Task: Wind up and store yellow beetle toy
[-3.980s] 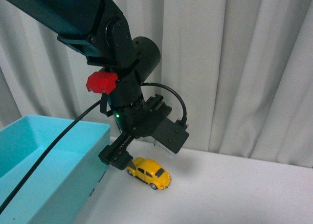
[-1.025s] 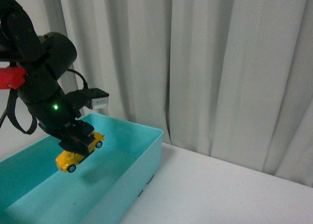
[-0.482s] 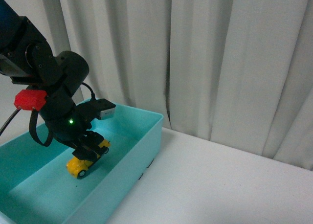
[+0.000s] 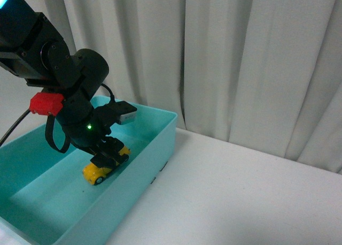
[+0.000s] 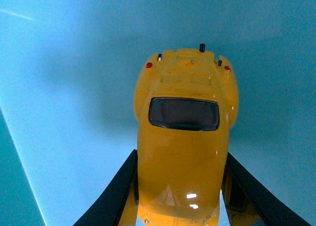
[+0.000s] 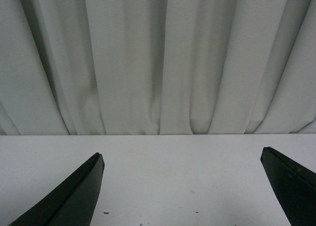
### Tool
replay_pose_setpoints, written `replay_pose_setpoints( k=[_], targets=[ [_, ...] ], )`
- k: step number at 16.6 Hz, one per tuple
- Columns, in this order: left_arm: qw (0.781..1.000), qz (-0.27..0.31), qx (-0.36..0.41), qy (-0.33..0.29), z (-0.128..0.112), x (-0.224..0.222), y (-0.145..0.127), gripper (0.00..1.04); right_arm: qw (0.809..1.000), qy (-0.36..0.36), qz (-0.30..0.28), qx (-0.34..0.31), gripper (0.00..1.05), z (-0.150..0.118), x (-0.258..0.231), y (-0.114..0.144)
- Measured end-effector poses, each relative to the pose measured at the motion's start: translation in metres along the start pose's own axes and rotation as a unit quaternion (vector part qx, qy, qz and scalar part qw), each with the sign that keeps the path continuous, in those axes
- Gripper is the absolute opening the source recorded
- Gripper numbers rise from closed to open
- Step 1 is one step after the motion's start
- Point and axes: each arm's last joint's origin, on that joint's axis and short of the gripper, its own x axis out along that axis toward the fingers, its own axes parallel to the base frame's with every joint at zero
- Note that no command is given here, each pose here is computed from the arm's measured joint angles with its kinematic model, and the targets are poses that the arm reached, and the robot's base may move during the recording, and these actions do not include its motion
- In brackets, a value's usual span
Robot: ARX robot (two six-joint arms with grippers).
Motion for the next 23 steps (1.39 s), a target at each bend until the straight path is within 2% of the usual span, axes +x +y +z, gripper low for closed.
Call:
replay_pose_setpoints(
  k=[1,2,5,6,11,13,14,17,18,19,20,22,23],
  targets=[
    [1.000,0.001,-0.001,0.000,-0.001,0.001,0.001,0.40,1.000,0.000,0.000,0.000,0.98,0.000,0.000,0.000],
    [1.000,0.001,-0.004,0.000,-0.002,0.001,0.002,0.49,1.000,0.000,0.000,0.000,0.98,0.000,0.000,0.000],
    [1.000,-0.010,-0.014,0.008,-0.008,0.001,0.007,0.90,1.000,0.000,0.000,0.000,0.98,0.000,0.000,0.000],
    [1.000,-0.018,-0.014,0.005,-0.008,-0.002,0.007,1.00,1.000,0.000,0.000,0.000,0.98,0.000,0.000,0.000],
    [0.995,-0.028,-0.024,-0.096,0.007,-0.056,0.023,0.98,1.000,0.000,0.000,0.000,0.98,0.000,0.000,0.000],
    [0.988,-0.025,-0.029,-0.150,0.004,-0.094,0.036,0.98,1.000,0.000,0.000,0.000,0.98,0.000,0.000,0.000],
    [0.979,-0.018,-0.032,-0.200,0.000,-0.124,0.043,0.98,1.000,0.000,0.000,0.000,0.98,0.000,0.000,0.000],
    [0.963,-0.034,-0.029,-0.265,-0.022,-0.170,0.038,0.98,1.000,0.000,0.000,0.000,0.98,0.000,0.000,0.000],
    [0.955,-0.040,-0.016,-0.293,-0.035,-0.191,0.034,0.98,1.000,0.000,0.000,0.000,0.98,0.000,0.000,0.000],
    [0.942,-0.024,-0.001,-0.335,-0.042,-0.208,0.034,0.97,1.000,0.000,0.000,0.000,0.98,0.000,0.000,0.000],
    [0.881,0.066,-0.014,-0.468,-0.049,-0.219,0.023,0.83,1.000,0.000,-0.001,0.000,0.98,0.000,0.000,0.000],
    [0.833,0.049,-0.067,-0.547,-0.070,-0.198,-0.013,0.61,1.000,0.000,0.000,0.000,0.98,0.000,0.000,0.000],
    [0.823,0.034,-0.089,-0.559,-0.077,-0.187,-0.026,0.51,1.000,0.000,-0.001,0.000,0.98,0.000,0.000,0.000]
  ],
)
